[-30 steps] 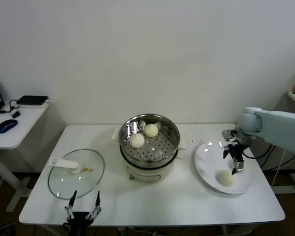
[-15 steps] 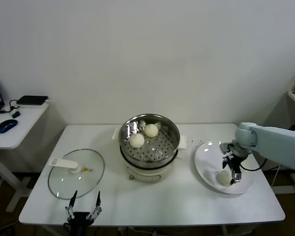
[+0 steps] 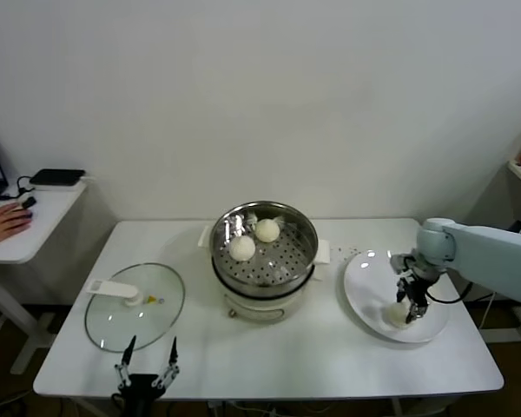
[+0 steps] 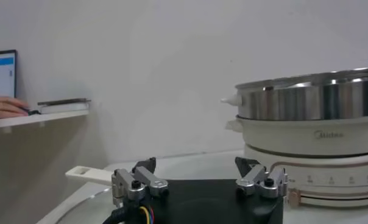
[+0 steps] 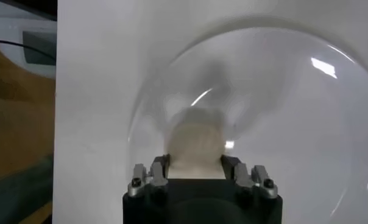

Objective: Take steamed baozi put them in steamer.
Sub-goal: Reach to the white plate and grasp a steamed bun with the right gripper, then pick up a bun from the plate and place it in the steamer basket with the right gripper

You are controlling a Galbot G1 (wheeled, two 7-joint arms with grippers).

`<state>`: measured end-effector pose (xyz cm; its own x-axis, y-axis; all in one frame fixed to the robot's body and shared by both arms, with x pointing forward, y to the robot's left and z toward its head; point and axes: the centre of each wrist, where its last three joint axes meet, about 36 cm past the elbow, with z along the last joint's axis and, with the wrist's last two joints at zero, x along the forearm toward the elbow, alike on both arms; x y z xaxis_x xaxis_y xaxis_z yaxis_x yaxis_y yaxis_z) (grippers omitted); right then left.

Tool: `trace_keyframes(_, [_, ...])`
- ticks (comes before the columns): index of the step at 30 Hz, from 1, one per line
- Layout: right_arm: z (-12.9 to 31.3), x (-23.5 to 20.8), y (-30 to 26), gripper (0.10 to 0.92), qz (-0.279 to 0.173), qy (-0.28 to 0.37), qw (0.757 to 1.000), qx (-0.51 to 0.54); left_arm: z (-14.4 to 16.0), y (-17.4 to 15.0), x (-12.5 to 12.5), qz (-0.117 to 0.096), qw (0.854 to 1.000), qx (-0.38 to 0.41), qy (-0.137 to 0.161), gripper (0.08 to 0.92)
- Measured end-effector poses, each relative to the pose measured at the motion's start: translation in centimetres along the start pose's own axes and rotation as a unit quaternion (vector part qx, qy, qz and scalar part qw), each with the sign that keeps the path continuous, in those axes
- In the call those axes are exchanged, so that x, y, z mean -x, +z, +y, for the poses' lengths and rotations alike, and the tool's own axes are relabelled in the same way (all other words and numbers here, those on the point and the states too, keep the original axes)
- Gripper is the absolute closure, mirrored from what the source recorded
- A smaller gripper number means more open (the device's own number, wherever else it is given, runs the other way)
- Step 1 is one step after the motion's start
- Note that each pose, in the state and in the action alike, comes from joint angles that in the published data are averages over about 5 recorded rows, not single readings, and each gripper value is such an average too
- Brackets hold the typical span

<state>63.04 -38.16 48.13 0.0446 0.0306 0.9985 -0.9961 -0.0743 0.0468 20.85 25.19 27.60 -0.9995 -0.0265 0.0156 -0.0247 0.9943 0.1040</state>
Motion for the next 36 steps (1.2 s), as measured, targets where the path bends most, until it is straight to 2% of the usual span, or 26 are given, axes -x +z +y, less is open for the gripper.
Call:
trace_keyframes(6, [-1.4, -5.2, -1.4, 0.461, -0.005, 0.017, 0.999, -0.032, 0.0, -0.1, 0.0, 0.000, 1.000, 0.001, 0.000, 0.177])
trace_keyframes(14, [-3.2, -15.7, -5.9, 0.454, -0.025, 0.069, 0.990, -0.118, -0.2, -0.1, 0.1, -0.002, 1.000, 0.000, 0.003, 0.177])
trace_keyframes(18, [-3.0, -20.4, -9.7, 0.451, -0.035, 0.099, 0.976, -0.191, -0.2, -0.1, 0.1, -0.001, 1.000, 0.001, 0.003, 0.177])
trace_keyframes(22, [-2.1, -23.7, -14.5, 0.446, -0.038, 0.127, 0.951, -0.280, -0.2, 0.1, 0.1, 0.000, 1.000, 0.001, 0.004, 0.177])
trace_keyframes(29, [-0.6, -25.7, -22.7, 0.433, -0.025, 0.156, 0.896, -0.415, -0.4, 0.1, 0.0, 0.000, 1.000, 0.002, 0.007, 0.177])
trace_keyframes(36, [-0.4, -22.7, -28.6, 0.428, -0.013, 0.155, 0.856, -0.494, -0.2, 0.0, -0.1, -0.001, 1.000, 0.003, 0.004, 0.177])
